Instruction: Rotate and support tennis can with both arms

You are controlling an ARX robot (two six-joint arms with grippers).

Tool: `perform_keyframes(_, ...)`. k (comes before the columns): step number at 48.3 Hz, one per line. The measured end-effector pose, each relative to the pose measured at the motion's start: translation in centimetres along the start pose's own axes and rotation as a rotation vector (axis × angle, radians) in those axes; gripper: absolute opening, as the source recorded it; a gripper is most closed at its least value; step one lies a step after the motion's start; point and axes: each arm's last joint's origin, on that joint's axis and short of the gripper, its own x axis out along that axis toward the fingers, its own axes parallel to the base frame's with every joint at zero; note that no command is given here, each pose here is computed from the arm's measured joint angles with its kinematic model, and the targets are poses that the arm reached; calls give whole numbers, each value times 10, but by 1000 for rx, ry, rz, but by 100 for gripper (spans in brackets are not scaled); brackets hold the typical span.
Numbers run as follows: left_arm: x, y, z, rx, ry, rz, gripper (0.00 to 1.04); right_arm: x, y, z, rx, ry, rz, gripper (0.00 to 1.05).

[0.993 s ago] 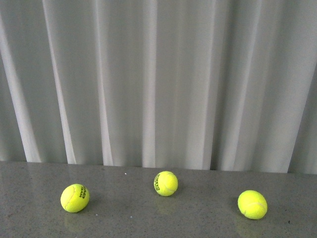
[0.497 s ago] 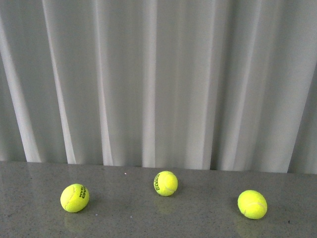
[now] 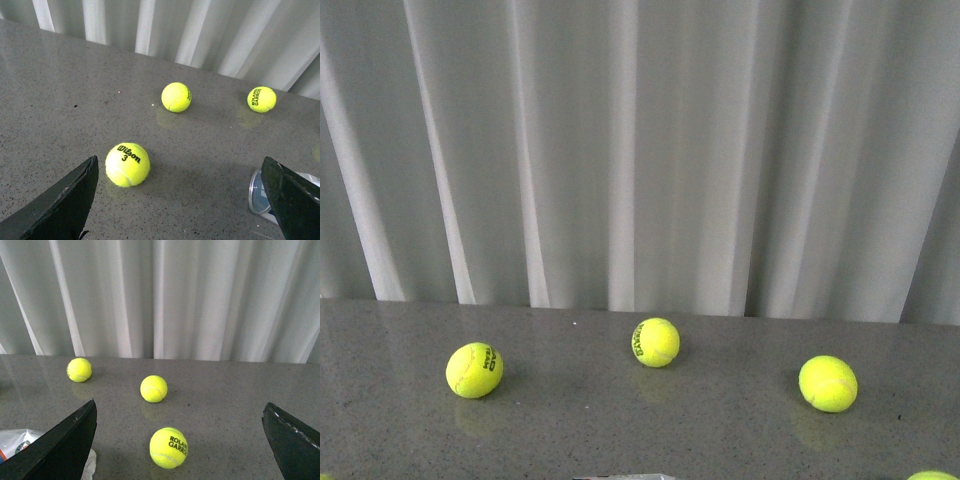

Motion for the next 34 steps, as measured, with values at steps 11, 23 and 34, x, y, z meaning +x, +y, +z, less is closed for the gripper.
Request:
perform_keyframes(11,59,15,11,-46,193,-172,98,0,0,0,0,0,0,98)
perform_keyframes(23,125,17,-11,-121,490,-440,98,0,0,0,0,0,0,98)
perform_keyframes(34,164,9,-31,-201,569,-552,98,0,0,0,0,0,0,98)
